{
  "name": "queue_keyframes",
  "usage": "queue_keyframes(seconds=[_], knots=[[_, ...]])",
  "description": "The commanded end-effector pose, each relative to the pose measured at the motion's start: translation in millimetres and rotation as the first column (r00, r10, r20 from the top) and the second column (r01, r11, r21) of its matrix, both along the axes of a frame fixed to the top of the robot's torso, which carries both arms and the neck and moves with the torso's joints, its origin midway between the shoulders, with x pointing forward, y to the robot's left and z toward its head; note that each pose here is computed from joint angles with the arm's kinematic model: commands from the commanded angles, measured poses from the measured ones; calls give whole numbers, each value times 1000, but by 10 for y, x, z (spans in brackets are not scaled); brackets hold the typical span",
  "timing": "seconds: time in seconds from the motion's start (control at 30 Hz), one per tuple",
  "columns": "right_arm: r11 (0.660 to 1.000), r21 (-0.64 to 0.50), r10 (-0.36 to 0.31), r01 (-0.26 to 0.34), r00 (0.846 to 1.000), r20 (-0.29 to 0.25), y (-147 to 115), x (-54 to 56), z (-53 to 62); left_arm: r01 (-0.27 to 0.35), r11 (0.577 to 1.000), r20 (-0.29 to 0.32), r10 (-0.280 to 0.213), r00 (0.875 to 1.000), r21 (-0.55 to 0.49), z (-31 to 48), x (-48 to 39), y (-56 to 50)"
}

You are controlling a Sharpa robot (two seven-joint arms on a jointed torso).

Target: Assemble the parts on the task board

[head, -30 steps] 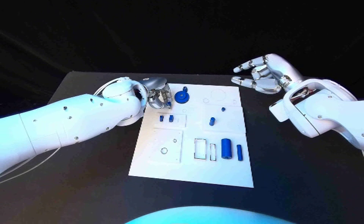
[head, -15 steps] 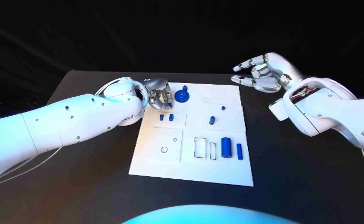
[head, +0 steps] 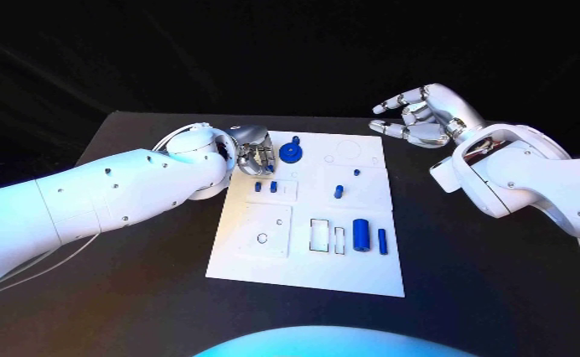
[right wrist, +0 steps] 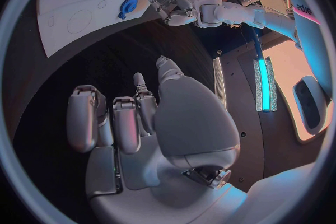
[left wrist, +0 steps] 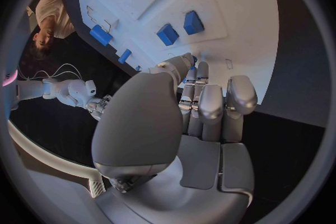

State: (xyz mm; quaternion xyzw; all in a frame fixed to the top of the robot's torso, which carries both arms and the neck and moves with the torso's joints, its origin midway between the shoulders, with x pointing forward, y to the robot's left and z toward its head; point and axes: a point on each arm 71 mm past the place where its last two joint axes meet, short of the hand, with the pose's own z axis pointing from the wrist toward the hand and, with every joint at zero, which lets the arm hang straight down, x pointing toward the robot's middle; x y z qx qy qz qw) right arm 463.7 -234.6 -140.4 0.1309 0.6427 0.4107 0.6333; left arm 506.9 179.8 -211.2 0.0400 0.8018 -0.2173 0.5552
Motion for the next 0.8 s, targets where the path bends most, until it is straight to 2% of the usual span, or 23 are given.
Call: queue_keyframes(seconds=[0.03, 0.8], knots=[[1000, -3, 12, -12, 1000, 7, 13, -6, 1, 4, 1000, -17, -4, 1000, 9, -11, -7, -10], [1000, -3, 12, -11, 1000, 7, 8, -11, 1, 6, 1000, -22, -6, 1000, 20, -44, 14, -47]])
